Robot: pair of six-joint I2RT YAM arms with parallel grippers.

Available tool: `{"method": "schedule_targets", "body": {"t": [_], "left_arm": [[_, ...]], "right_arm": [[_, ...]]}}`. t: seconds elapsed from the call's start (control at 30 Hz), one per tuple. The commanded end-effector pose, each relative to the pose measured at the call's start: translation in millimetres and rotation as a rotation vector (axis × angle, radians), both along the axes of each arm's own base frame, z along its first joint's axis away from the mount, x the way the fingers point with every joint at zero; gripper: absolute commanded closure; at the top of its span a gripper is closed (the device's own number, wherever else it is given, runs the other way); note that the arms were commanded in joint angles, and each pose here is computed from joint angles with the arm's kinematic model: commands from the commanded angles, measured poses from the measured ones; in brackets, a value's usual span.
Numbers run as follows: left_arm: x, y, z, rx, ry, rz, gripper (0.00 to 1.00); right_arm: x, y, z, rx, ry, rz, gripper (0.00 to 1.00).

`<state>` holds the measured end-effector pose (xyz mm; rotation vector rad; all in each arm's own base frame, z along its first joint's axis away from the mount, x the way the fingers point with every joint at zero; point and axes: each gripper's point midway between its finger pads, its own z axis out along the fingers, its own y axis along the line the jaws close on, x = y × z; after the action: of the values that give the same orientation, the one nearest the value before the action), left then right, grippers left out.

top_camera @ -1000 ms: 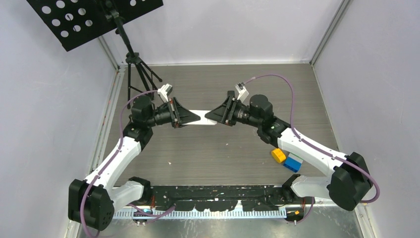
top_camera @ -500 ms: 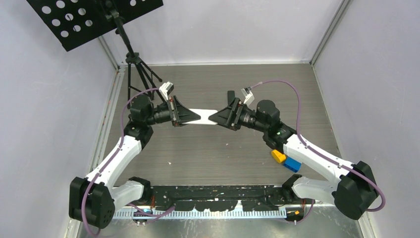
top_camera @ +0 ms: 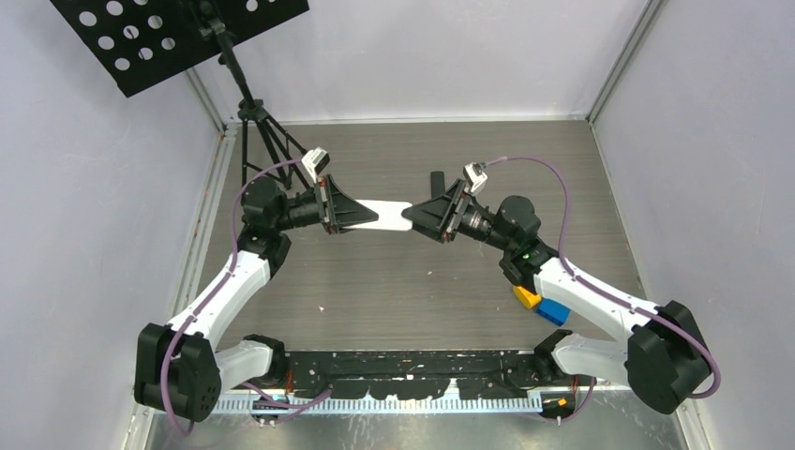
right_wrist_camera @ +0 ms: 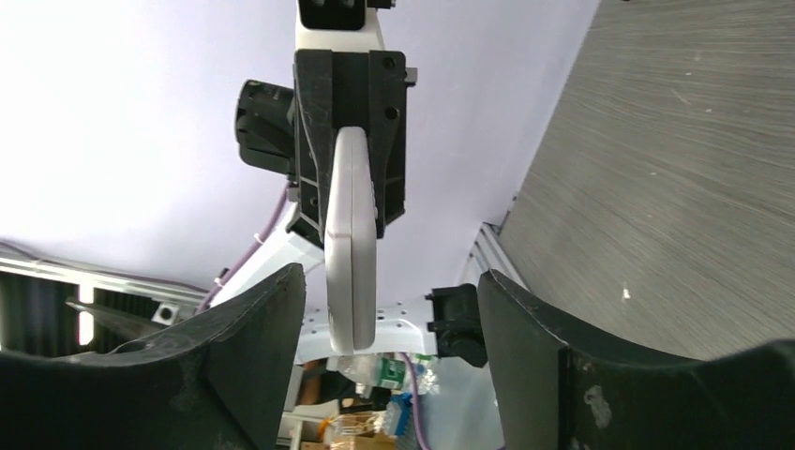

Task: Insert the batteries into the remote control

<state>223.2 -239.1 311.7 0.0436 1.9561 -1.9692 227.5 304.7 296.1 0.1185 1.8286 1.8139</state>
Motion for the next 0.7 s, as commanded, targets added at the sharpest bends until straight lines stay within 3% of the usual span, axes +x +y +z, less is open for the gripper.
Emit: {"method": "schedule_targets", "body": {"t": [0.0,0.27,0.67], "left_arm": [[-14,3,23,-0.033,-0.121,-0.057,1.0],[-12,-5,31,-0.059,-0.118,-0.051,1.0],[-22,-23,36,-0.084,-0.131,-0.09,1.0]], "right_arm": [[-4,4,28,0.109,-0.051,0.063,0.34],[-9,22,19,0.067,-0.075,0.157,0.78],[-21,65,2,0.027,-0.098,0.233,0.83]]}}
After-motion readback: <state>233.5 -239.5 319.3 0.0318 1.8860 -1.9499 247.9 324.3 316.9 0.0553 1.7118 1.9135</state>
